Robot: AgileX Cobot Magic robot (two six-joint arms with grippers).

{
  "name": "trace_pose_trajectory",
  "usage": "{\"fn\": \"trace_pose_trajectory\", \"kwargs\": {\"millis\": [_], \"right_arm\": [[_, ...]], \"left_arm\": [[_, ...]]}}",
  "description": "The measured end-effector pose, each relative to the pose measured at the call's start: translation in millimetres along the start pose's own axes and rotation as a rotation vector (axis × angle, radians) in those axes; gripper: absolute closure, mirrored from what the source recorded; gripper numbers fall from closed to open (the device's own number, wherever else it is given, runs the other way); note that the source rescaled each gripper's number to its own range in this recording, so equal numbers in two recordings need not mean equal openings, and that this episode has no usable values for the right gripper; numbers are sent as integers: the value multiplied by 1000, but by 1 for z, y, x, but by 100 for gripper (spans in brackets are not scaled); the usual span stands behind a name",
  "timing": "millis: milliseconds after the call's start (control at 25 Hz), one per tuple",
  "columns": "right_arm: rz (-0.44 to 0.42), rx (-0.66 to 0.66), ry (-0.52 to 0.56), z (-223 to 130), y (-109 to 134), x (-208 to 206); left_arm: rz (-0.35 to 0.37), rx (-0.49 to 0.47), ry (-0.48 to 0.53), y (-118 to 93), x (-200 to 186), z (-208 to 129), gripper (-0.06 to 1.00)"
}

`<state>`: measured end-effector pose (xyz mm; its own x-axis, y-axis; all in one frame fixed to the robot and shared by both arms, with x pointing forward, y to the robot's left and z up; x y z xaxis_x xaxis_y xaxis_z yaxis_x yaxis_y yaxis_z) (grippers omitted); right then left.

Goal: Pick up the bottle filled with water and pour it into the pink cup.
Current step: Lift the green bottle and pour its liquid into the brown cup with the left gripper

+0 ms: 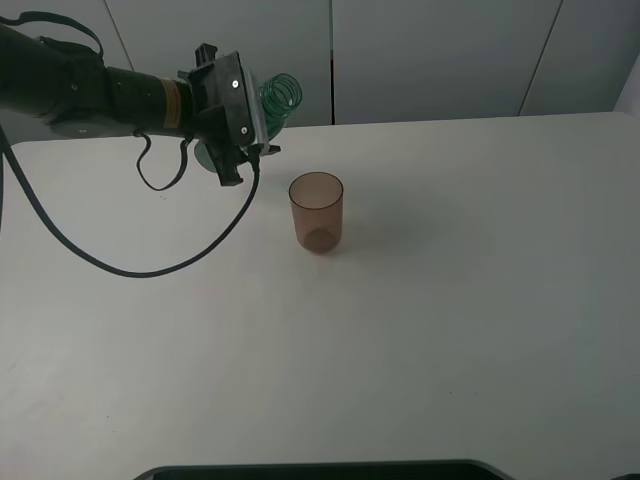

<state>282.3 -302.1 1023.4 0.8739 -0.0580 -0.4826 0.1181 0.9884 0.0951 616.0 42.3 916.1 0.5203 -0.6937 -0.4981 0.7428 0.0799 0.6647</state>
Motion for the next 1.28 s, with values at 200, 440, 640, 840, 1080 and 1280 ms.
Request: {"fn": "trace_pose_trajectory", "kwargs": {"millis": [200, 440, 640, 840, 1080, 1280], "right_arm": [[0, 0, 0, 0, 0, 0], [0, 0, 0, 0, 0, 0], [0, 0, 0, 0, 0, 0], [0, 0, 0, 0, 0, 0], [0, 0, 0, 0, 0, 0], [0, 0, 0, 0, 0, 0]], "left_arm": [[1, 77, 6, 0, 0, -1, 94], [-3, 124, 47, 0, 0, -7, 94], [-4, 160, 51, 0, 0, -8, 94], [-11, 209, 62, -2, 2, -5, 94], [-8, 256, 81, 1, 4, 0, 94], [-15, 307, 111, 0, 5, -2, 94]]}}
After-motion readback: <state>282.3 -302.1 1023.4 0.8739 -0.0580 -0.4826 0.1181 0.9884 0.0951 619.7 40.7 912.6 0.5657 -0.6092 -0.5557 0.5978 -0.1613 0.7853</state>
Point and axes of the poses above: a point on each arm's last joint axis where the gripper is mounted, x pointing out along that axis toward the gripper, y along the wrist's bending axis when the last joint is at zero, z = x × y, the point moved 6 cm from there along x, pointing out along that axis toward the gripper
